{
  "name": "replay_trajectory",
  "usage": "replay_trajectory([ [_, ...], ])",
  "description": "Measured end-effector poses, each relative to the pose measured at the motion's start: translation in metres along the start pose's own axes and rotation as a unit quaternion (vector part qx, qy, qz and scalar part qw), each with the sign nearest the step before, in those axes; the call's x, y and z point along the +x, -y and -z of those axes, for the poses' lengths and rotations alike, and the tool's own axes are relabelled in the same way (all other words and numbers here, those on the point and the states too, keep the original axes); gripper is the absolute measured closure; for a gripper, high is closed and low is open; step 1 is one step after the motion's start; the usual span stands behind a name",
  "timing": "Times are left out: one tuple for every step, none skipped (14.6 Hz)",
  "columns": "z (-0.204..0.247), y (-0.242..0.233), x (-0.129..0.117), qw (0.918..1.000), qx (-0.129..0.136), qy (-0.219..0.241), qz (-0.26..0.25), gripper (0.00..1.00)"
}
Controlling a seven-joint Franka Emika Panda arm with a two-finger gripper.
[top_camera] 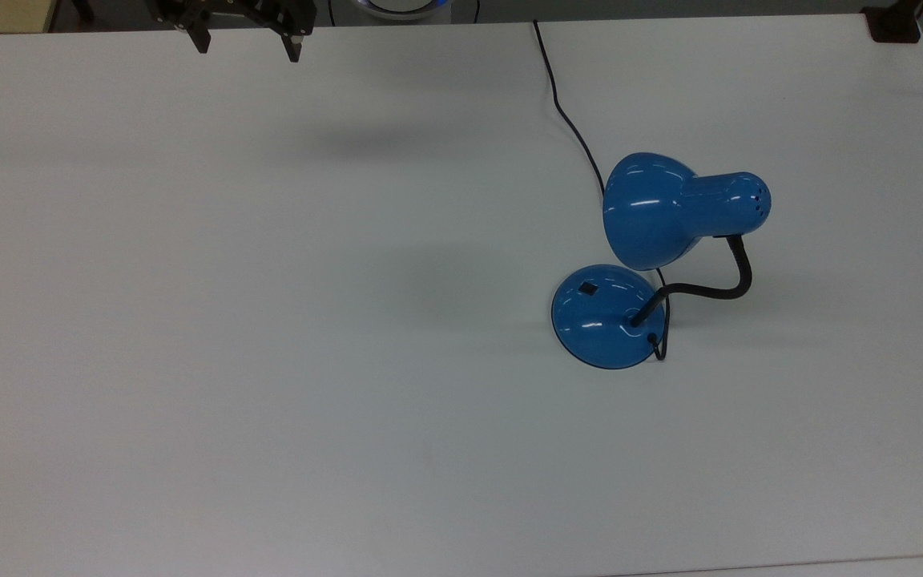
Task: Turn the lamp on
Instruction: 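Move the gripper from its start pose toward the blue lamp base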
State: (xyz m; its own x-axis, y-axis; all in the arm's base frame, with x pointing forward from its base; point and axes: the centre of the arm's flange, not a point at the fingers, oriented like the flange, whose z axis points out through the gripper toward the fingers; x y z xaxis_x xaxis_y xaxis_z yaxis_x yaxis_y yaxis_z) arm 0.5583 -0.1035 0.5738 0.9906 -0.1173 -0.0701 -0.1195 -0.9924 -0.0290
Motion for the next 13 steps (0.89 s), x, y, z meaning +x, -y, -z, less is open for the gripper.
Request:
replay_trajectory([
  [0.0012, -0.0004, -0.0006, 1.0000, 0.000, -0.001, -0.004, 0.00],
  [0.0014, -0.0012, -0.0007, 1.0000, 0.000, -0.001, -0.003, 0.00],
  [0.0017, -0.0034, -0.0009, 1.0000, 0.000, -0.002, -0.001, 0.00],
  [0.0019, -0.0057, -0.0011, 1.0000, 0.001, -0.002, 0.003, 0.00],
  [0.0019, -0.0077, -0.0013, 1.0000, 0.002, -0.002, 0.004, 0.01],
  [0.0020, -0.0087, -0.0014, 1.0000, 0.002, -0.002, 0.006, 0.02],
  [0.0019, -0.0090, -0.0014, 1.0000, 0.002, -0.002, 0.007, 0.11],
  [0.0019, -0.0087, -0.0014, 1.0000, 0.003, -0.002, 0.009, 0.14],
  [0.0019, -0.0085, -0.0014, 0.9999, 0.003, -0.002, 0.011, 0.14],
  [0.0019, -0.0083, -0.0013, 0.9999, 0.003, -0.002, 0.012, 0.21],
  [0.0019, -0.0082, -0.0013, 0.9999, 0.003, -0.002, 0.012, 0.22],
  [0.0019, -0.0082, -0.0013, 0.9999, 0.003, -0.002, 0.012, 0.22],
  [0.0019, -0.0082, -0.0013, 0.9999, 0.003, -0.002, 0.013, 0.22],
])
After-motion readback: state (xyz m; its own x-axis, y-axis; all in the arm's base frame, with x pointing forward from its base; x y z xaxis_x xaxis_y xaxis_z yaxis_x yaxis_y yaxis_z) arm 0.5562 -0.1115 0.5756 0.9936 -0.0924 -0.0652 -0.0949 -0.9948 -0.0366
